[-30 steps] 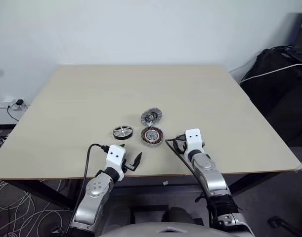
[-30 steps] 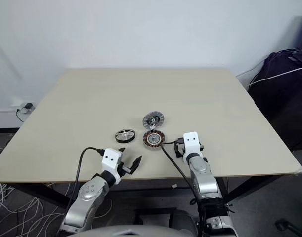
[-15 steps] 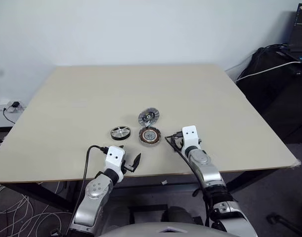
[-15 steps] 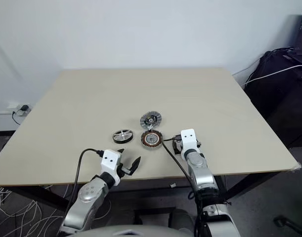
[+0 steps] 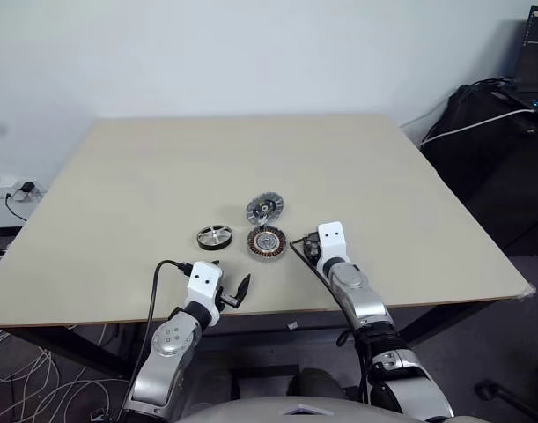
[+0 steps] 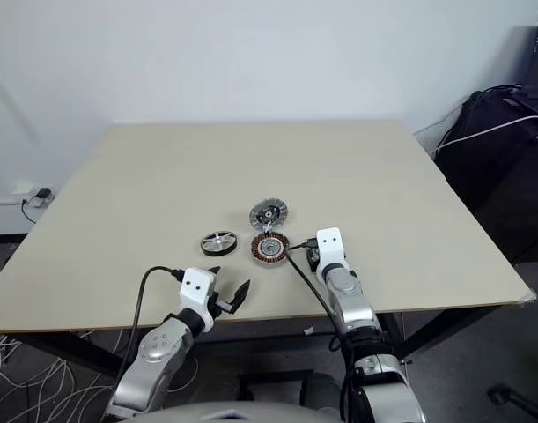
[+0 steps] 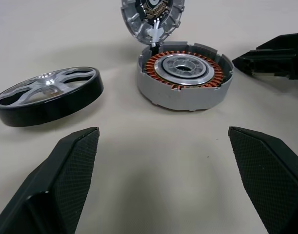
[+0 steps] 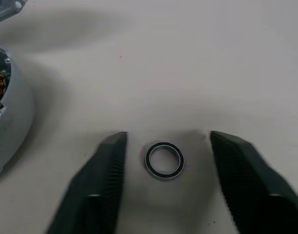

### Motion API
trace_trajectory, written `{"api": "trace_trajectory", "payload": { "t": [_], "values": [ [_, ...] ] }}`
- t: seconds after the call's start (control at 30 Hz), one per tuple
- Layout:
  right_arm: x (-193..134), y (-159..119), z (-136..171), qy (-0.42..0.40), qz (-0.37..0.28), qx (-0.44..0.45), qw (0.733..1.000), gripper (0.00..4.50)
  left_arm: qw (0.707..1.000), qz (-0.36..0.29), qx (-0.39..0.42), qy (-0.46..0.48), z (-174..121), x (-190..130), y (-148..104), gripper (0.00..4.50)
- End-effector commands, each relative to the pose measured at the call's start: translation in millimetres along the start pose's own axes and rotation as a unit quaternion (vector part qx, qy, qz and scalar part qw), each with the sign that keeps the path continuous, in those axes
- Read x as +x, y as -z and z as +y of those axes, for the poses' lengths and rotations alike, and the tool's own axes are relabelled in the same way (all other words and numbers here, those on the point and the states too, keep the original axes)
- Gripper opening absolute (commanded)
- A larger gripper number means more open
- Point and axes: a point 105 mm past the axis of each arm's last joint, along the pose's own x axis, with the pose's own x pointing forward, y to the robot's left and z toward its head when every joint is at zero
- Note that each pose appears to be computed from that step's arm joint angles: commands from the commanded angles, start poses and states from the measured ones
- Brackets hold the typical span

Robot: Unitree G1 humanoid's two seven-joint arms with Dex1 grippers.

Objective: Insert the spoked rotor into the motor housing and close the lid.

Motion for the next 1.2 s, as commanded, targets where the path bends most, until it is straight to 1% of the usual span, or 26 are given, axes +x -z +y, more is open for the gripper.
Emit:
{"api": "trace_trajectory", "payload": {
  "t": [0.03,0.07,0.1,0.13,0.2,0.5,0.63,0.77,0.9,0.93,1.0,1.2],
  "values": [
    [0.9,-15.9,-5.6,0.009,-0.026,0.006,1.000,1.62,0.999,-0.041,0.010,-0.001,-0.6,1.1,-21.0,4.50],
    [0.2,-15.7,-5.5,0.009,-0.026,0.008,1.000,1.36,0.999,-0.041,0.010,-0.001,-0.6,1.3,-21.1,4.50],
    [-0.2,-15.6,-5.5,0.009,-0.026,0.008,1.000,0.94,0.999,-0.041,0.010,-0.001,-0.6,1.3,-21.1,4.50],
    [-0.9,-15.4,-5.2,0.009,-0.027,0.009,1.000,0.61,0.999,-0.041,0.010,0.000,-0.6,1.5,-21.1,4.50],
    [-2.4,-15.2,-4.4,0.009,-0.028,0.011,1.000,0.05,0.999,-0.041,0.009,0.001,-0.7,1.7,-21.0,4.50],
    [-9.0,-13.4,1.7,-0.003,-0.033,0.024,0.999,0.02,0.999,-0.040,0.009,0.006,-1.1,3.0,-20.9,4.50],
    [-13.6,-28.8,9.3,-0.032,-0.066,0.032,0.997,0.02,0.999,-0.038,0.009,0.008,-1.5,3.2,-20.5,4.50],
    [-16.1,-37.6,12.5,-0.044,-0.082,0.024,0.995,0.86,0.999,-0.038,0.009,0.010,-2.1,3.2,-20.2,4.50],
    [-14.6,-37.6,10.3,-0.034,-0.077,0.020,0.996,2.17,0.999,-0.038,0.008,0.010,-2.4,3.3,-19.9,4.50],
    [-13.2,-35.5,8.8,-0.025,-0.070,0.010,0.997,2.54,0.999,-0.038,0.008,0.010,-2.3,3.3,-19.9,4.50],
    [-10.5,-30.5,6.4,-0.015,-0.054,-0.002,0.998,3.11,0.999,-0.038,0.008,0.009,-2.3,3.4,-20.0,4.50],
    [-2.8,-19.3,-3.1,-0.001,-0.021,0.040,0.999,3.11,0.999,-0.039,0.007,0.006,-1.7,3.7,-20.3,4.50]
  ]
}}
